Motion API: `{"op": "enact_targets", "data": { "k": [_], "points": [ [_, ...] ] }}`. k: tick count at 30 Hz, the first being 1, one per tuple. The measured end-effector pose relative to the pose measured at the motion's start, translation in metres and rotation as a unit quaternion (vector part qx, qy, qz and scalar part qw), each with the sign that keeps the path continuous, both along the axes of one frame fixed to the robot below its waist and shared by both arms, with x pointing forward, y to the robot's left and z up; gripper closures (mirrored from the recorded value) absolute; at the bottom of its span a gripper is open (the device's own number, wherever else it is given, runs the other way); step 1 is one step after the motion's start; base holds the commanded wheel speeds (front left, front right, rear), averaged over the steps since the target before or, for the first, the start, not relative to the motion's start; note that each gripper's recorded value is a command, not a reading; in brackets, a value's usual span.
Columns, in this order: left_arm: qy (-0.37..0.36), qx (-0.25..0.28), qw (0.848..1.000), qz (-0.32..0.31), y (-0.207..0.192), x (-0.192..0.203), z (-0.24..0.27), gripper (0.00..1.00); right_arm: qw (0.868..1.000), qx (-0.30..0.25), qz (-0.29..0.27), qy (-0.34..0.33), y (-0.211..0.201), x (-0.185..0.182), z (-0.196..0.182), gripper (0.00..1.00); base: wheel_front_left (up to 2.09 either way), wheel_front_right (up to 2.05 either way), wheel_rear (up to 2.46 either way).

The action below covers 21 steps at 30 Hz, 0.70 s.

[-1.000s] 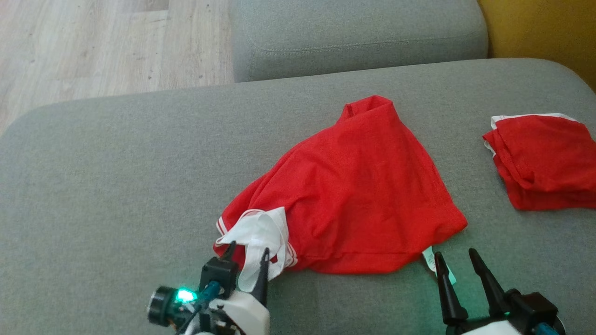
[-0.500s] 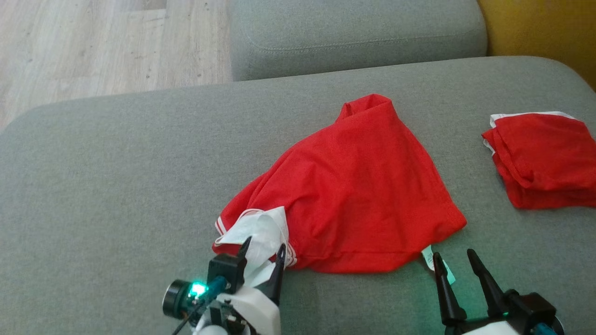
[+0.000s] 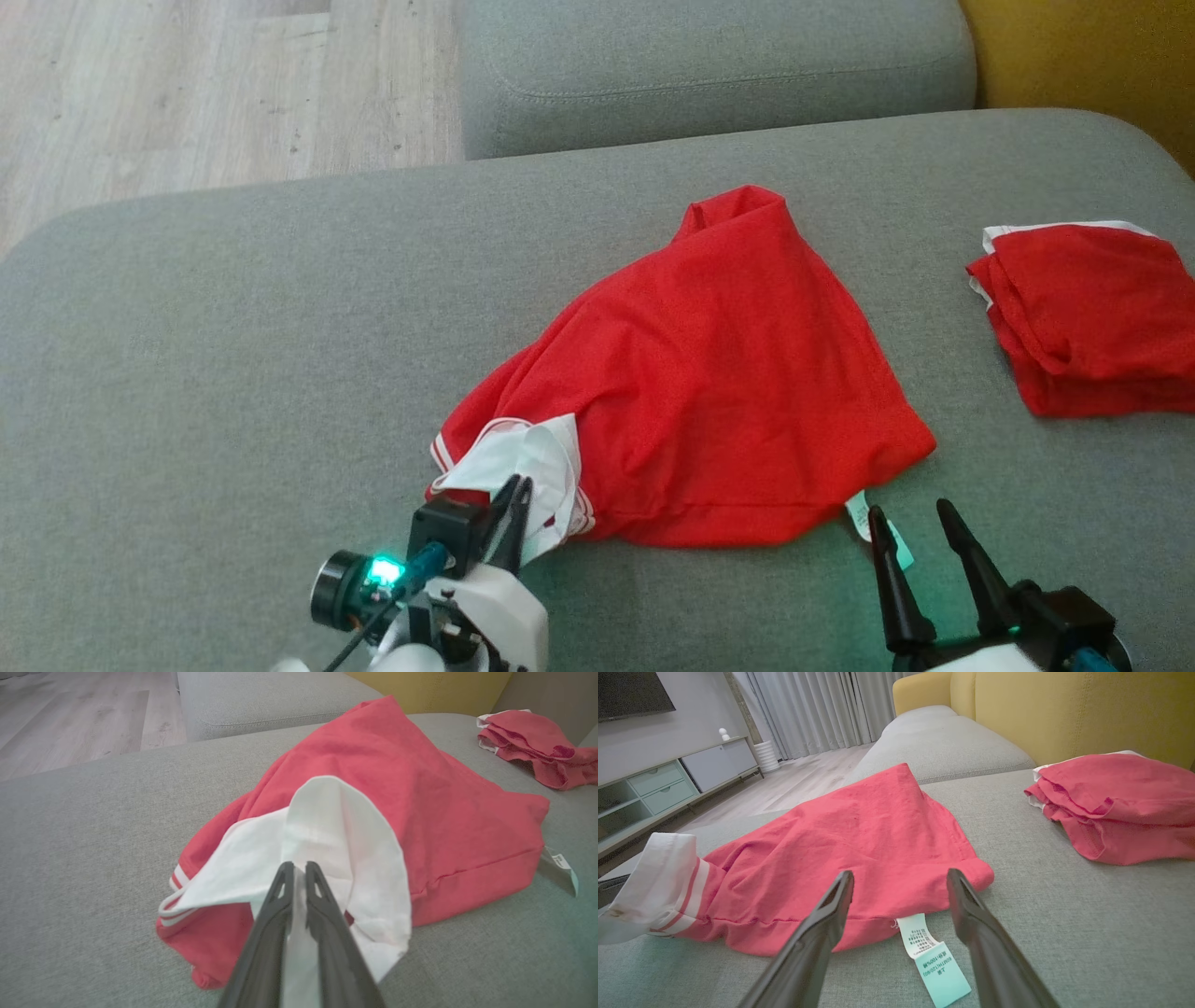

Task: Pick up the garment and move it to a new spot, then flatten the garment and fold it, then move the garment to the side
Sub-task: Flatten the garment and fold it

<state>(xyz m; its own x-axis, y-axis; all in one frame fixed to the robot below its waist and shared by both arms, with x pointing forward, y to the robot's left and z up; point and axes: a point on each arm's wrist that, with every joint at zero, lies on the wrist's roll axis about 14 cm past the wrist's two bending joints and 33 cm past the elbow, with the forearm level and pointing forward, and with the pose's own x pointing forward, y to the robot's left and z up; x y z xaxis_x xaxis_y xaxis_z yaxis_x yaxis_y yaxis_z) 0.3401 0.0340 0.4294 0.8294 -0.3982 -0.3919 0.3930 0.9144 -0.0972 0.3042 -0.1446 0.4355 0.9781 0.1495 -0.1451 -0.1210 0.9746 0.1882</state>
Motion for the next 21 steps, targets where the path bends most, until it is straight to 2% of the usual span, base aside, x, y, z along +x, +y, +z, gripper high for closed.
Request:
{"op": "enact_targets", "data": {
  "k": [1, 10, 21],
  "points": [
    [0.001, 0.002, 1.000, -0.001, 0.001, 0.000, -0.001, 1.00, 1.000, 0.000, 0.000, 0.000, 0.000, 0.000, 0.000, 0.00, 0.00, 0.00, 0.00],
    [-0.035, -0.004, 0.999, 0.009, 0.010, 0.005, 0.011, 1.00, 1.000, 0.000, 0.007, 0.002, 0.004, 0.003, -0.001, 0.00, 0.00, 0.00, 0.00],
    [-0.108, 0.027, 0.990, 0.084, 0.065, 0.014, 0.036, 1.00, 1.000, -0.001, 0.024, 0.000, 0.012, 0.010, 0.000, 0.00, 0.00, 0.00, 0.00]
  ]
}}
